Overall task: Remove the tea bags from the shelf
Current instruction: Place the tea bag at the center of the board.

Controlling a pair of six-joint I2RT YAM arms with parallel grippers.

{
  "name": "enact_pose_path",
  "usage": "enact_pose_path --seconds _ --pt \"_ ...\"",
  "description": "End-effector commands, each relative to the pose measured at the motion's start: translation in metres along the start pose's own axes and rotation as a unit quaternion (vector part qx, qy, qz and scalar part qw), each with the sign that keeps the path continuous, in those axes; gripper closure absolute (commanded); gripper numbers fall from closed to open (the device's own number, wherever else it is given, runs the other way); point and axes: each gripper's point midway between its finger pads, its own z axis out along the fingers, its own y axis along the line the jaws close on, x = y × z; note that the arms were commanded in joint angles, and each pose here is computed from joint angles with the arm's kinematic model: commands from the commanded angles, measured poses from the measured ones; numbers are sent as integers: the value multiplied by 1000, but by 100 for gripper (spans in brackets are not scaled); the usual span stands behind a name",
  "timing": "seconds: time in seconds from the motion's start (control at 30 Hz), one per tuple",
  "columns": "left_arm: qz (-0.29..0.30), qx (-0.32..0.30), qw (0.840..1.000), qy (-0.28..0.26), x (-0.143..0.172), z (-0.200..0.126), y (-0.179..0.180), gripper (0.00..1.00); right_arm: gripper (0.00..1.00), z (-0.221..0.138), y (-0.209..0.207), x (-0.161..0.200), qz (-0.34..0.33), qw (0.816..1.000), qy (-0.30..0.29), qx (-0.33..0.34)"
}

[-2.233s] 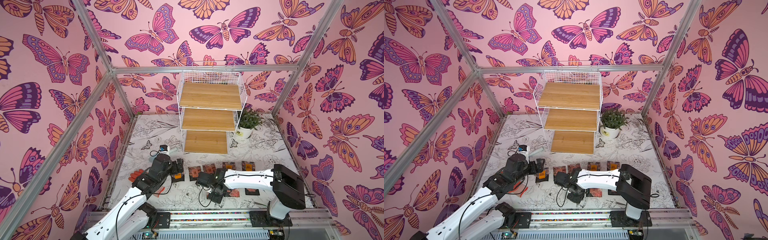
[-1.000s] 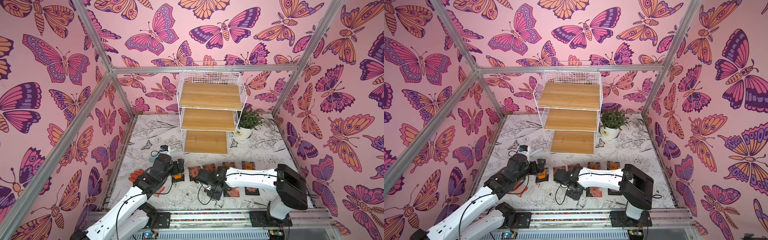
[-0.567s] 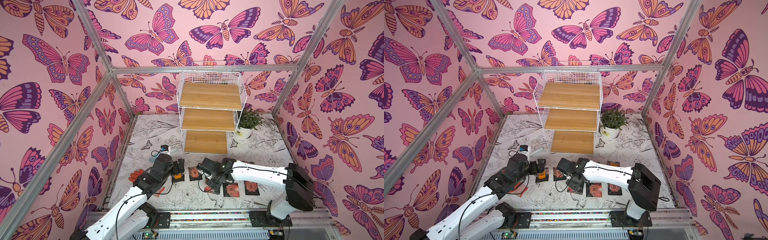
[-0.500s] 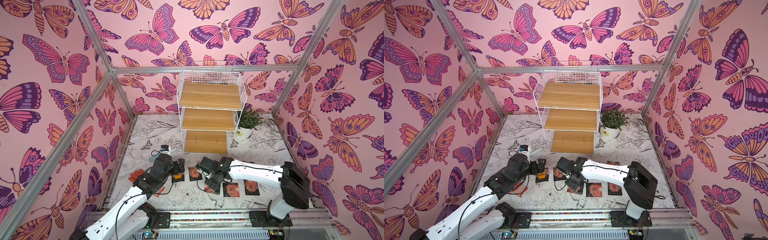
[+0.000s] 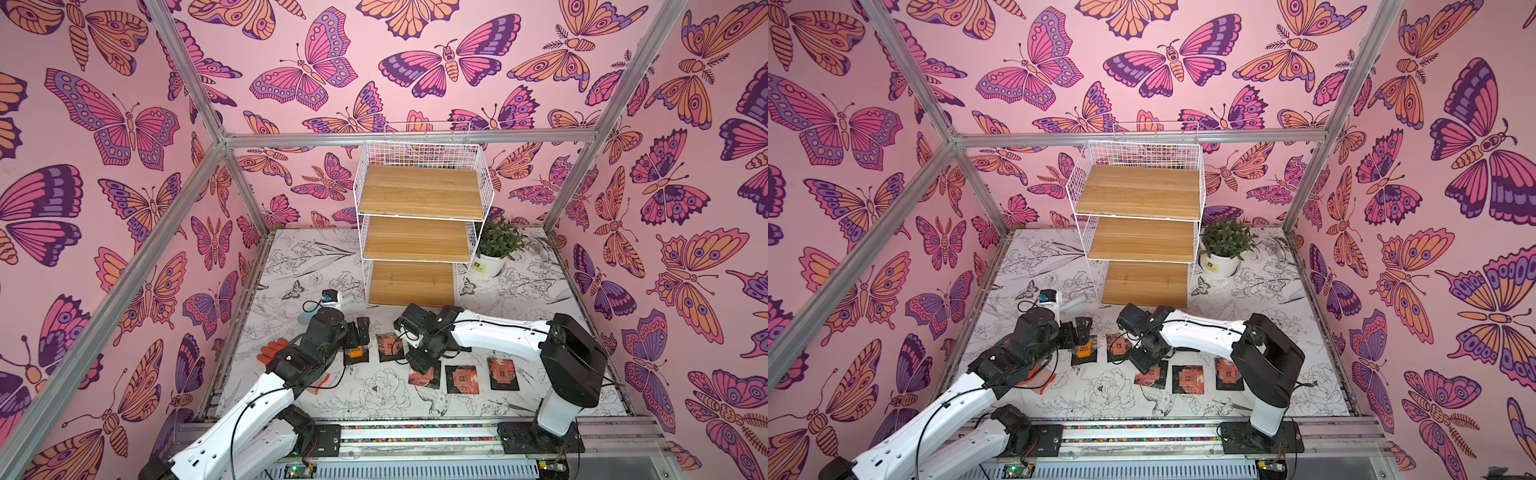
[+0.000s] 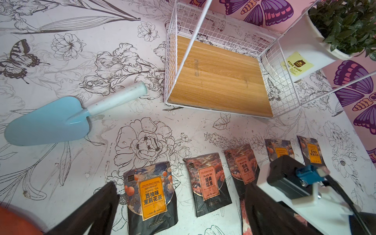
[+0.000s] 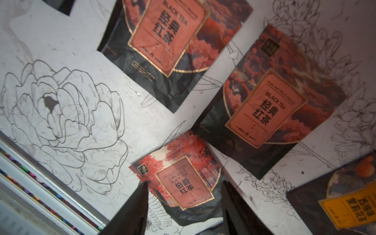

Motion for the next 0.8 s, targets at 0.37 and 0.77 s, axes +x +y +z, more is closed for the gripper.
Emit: enact_pose_path --seconds 0.37,0.77 --pt "1 -9 1000 3 0 -1 2 0 38 23 0 20 0 999 42 -27" --pt "2 -9 1000 2 -2 -1 1 0 38 23 20 42 -43 993 87 -65"
